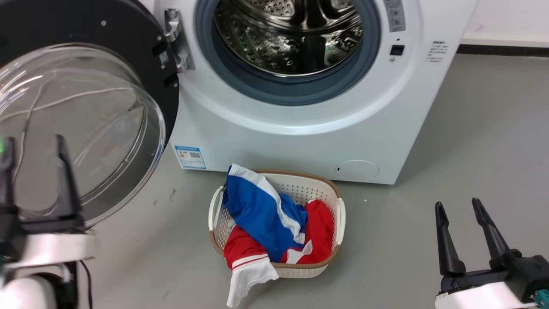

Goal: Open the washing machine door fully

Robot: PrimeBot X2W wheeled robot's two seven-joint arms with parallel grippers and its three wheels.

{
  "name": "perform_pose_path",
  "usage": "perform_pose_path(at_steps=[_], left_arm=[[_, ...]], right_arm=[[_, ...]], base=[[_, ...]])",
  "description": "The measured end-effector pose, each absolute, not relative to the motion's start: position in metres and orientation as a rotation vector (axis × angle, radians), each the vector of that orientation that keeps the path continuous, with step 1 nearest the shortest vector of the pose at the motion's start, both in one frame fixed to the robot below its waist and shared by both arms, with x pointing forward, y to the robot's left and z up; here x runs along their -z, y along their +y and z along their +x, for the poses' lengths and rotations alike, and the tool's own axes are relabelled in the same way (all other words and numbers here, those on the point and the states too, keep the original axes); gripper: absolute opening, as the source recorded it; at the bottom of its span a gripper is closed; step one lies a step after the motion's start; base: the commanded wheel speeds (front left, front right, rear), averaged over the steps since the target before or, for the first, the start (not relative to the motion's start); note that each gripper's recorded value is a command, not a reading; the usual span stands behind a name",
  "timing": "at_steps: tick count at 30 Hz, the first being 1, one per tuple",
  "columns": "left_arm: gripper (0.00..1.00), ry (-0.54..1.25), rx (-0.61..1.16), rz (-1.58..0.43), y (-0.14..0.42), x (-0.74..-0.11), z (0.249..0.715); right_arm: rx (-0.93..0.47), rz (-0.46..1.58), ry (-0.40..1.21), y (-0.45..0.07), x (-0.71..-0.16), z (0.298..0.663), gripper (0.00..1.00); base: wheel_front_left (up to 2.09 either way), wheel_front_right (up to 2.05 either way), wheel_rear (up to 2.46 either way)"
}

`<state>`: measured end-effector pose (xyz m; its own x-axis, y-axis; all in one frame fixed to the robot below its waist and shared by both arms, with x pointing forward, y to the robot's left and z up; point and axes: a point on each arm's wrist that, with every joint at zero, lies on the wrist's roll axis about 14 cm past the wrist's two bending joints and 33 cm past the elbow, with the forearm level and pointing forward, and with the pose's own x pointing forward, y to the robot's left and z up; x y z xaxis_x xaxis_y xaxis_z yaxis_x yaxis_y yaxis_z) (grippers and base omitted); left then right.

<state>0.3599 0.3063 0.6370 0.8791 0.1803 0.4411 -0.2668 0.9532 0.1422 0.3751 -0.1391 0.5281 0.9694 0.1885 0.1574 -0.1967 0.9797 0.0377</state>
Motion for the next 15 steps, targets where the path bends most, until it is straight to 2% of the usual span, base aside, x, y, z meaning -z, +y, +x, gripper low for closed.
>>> perform_pose_path(at_steps=[9,15], left_arm=[[1.0,-0.404,-0.073,0.13,0.234,-0.615,0.363],[1.0,-0.349,-0.034,0.073,0.211,-0.593,0.364]], right_arm=[[-0.131,0.041,-0.212,-0.161,-0.547,0.357,1.0],[-0.111,0.038,-0.22,-0.167,-0.55,0.348,1.0]], base=[[0.0,0.0,0.0],[0.0,0.0,0.0]])
